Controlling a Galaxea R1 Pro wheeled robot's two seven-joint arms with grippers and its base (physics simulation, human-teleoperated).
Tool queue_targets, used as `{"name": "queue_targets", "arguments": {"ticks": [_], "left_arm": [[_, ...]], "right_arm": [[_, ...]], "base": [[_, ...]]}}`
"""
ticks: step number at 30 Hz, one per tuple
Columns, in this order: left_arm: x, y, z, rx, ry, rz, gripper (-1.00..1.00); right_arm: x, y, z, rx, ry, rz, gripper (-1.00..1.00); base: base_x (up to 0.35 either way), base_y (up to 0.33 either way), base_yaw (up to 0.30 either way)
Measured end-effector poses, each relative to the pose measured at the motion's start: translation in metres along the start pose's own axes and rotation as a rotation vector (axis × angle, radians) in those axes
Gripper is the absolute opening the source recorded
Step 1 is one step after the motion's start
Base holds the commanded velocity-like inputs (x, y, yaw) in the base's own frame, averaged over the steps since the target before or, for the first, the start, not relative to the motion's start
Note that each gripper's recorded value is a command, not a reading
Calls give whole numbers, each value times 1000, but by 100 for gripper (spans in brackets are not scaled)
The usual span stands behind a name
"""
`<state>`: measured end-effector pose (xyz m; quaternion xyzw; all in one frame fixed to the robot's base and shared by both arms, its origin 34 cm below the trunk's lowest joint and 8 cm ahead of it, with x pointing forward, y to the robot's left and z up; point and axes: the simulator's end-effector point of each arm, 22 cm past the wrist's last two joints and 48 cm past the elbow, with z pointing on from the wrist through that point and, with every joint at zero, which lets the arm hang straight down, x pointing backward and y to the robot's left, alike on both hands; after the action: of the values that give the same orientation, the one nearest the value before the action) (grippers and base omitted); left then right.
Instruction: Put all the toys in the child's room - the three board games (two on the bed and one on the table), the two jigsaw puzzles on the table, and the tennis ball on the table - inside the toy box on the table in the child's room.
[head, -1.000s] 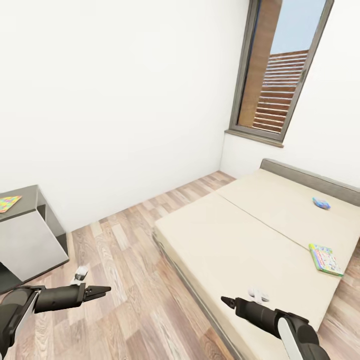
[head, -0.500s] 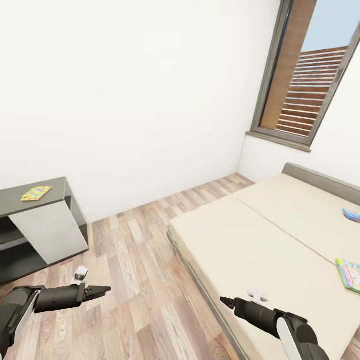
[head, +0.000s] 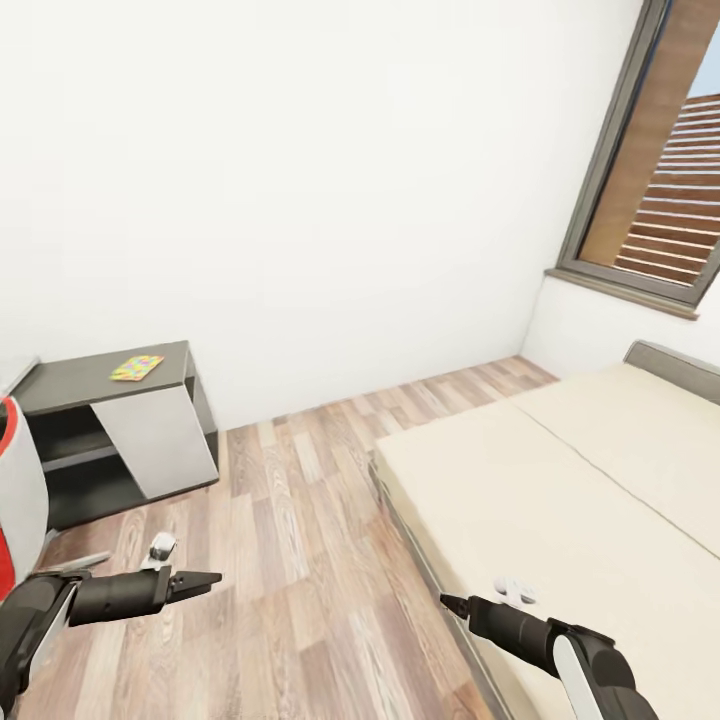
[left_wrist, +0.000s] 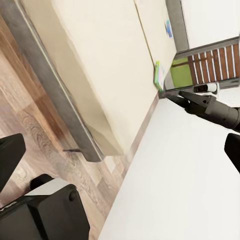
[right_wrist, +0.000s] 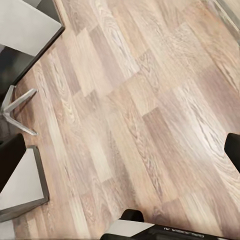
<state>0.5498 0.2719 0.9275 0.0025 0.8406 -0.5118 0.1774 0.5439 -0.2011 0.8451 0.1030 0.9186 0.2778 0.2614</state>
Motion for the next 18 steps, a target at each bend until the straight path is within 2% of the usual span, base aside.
{"name": "queue_targets", "arguments": {"ticks": [7, 18], "left_arm": [[0, 0, 0, 0, 0, 0, 100], [0, 0, 0, 1, -1, 0, 100]], "right_arm": [[0, 0, 0, 1, 1, -1, 100], [0, 0, 0, 1, 1, -1, 100]], "base": [[-80, 0, 288], [-13, 0, 288]]}}
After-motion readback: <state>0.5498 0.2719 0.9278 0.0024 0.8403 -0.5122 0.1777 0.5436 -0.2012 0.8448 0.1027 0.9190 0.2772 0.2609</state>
